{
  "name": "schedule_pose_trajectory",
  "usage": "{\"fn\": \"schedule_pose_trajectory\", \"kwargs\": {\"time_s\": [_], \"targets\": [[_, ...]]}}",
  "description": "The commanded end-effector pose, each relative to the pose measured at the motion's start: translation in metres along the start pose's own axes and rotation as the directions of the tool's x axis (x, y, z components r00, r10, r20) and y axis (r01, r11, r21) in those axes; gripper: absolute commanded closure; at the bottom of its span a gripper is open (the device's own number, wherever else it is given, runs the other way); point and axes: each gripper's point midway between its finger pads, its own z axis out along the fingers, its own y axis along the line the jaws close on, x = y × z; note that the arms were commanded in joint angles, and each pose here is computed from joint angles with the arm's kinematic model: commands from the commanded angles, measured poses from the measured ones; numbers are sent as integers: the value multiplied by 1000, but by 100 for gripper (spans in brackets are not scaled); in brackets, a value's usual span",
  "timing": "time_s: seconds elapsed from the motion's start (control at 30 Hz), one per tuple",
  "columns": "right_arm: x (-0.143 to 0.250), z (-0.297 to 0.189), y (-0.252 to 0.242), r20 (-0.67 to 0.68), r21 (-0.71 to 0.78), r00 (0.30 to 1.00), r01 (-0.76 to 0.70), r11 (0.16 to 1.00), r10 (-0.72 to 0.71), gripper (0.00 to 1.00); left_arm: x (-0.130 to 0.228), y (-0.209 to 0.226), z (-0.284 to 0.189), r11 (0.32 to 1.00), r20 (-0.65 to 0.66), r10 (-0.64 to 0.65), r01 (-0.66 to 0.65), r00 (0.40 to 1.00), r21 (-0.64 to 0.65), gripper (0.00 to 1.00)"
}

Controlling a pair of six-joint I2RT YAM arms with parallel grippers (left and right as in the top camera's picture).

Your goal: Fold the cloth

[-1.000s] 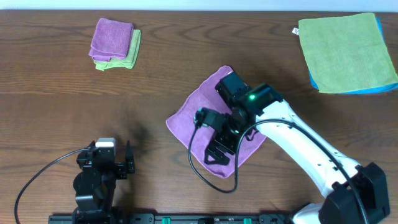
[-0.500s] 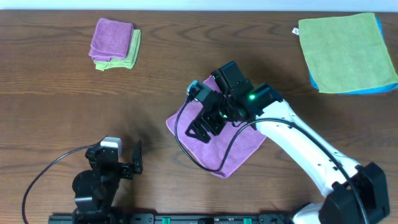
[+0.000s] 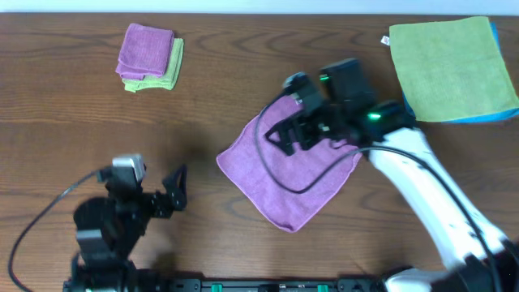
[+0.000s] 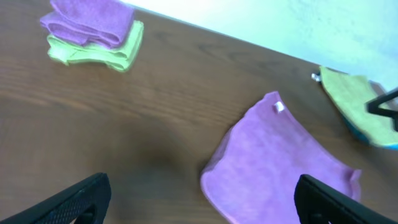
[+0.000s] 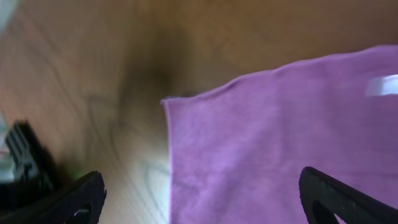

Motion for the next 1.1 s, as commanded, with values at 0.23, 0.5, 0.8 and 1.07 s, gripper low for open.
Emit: {"fn": "schedule_pose_trajectory", "kwargs": {"time_s": [0.23,0.5,0.8,1.07], "targets": [[-3,-71,-34,120,96,986,-125,988,113,1,-29,-68,34,922,-378,-162,277,911,271,5],[7,-70,-34,84,98,989,-127,987,119,1,15,-41,82,857,-583,-387,512,714,58,4],[6,-70,-36,84,108,992,-101,989,92,1,87,-37,120,875,-759,-322,484,566,-10,4],[7,-70,-36,81,107,992,-103,989,95,1,110,-48,146,899,-782,-229,433,580,58,0]]}}
